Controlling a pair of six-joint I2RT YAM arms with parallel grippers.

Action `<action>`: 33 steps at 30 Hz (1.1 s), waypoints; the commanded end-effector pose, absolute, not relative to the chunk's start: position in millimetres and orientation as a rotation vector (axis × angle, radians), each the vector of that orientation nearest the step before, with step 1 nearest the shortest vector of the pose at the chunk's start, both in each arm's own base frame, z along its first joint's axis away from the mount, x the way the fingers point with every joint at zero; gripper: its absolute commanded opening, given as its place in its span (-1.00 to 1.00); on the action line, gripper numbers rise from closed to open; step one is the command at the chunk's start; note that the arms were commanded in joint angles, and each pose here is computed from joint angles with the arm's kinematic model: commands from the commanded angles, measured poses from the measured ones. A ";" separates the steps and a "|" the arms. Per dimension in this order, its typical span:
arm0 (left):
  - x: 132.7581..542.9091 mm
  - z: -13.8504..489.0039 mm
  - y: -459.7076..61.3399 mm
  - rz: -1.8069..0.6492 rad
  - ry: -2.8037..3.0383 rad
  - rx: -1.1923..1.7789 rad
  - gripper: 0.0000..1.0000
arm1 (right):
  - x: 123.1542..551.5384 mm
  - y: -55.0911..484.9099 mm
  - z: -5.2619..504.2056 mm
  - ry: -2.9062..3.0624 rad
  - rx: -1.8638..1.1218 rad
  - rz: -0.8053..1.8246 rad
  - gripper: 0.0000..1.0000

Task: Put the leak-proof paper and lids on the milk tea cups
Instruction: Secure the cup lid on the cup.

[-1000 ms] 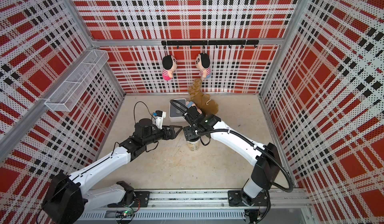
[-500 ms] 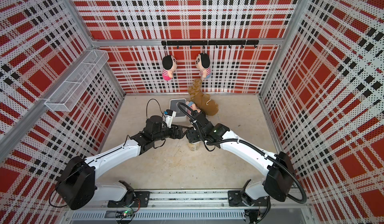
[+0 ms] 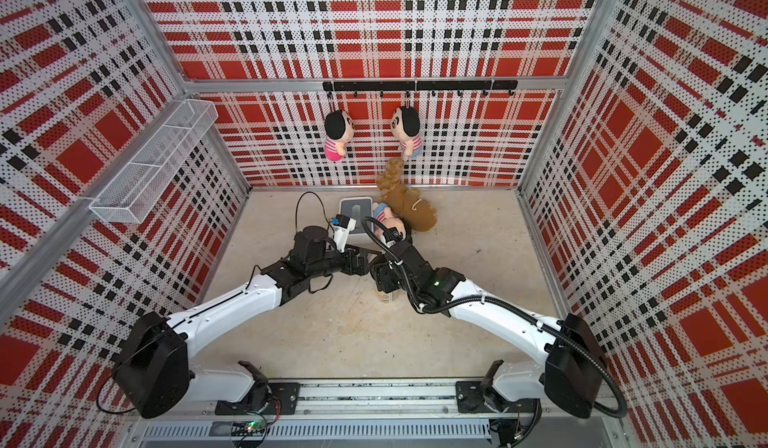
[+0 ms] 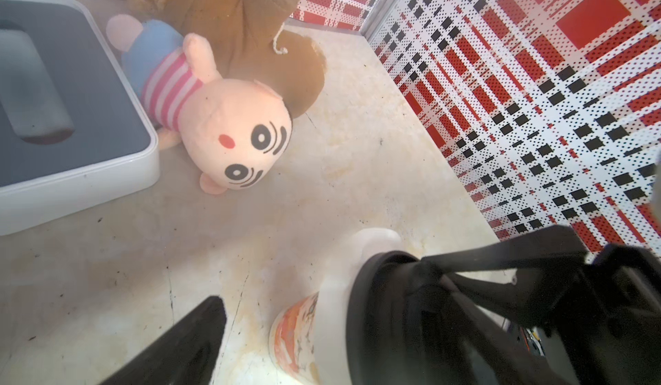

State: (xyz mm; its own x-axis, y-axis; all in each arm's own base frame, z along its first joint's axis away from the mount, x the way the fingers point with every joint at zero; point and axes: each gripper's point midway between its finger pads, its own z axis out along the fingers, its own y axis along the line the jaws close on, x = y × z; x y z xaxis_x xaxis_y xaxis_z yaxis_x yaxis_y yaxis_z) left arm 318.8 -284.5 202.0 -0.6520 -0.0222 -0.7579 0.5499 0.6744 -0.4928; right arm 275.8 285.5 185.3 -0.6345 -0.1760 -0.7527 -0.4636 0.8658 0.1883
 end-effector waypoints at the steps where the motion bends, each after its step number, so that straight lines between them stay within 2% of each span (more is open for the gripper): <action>1: 298.7 178.6 -301.0 -0.968 2.178 0.531 1.00 | 233.1 254.5 98.2 2.560 -0.563 0.305 0.05; 5: 289.3 155.7 -297.4 -0.952 2.234 0.529 0.97 | 234.3 254.9 103.6 2.542 -0.556 0.318 0.09; 12: 279.0 127.6 -286.1 -0.912 2.304 0.507 0.95 | 245.4 275.8 135.1 2.446 -0.599 0.399 0.27; 18: 273.6 114.7 -279.1 -0.886 2.340 0.503 0.93 | 252.3 282.7 147.7 2.413 -0.633 0.391 0.46; 24: 272.1 106.1 -274.9 -0.855 2.367 0.506 0.92 | 261.1 292.2 182.4 2.331 -0.644 0.455 0.62; 33: 269.6 96.4 -272.0 -0.839 2.396 0.509 0.89 | 267.9 297.3 223.5 2.233 -0.640 0.589 0.69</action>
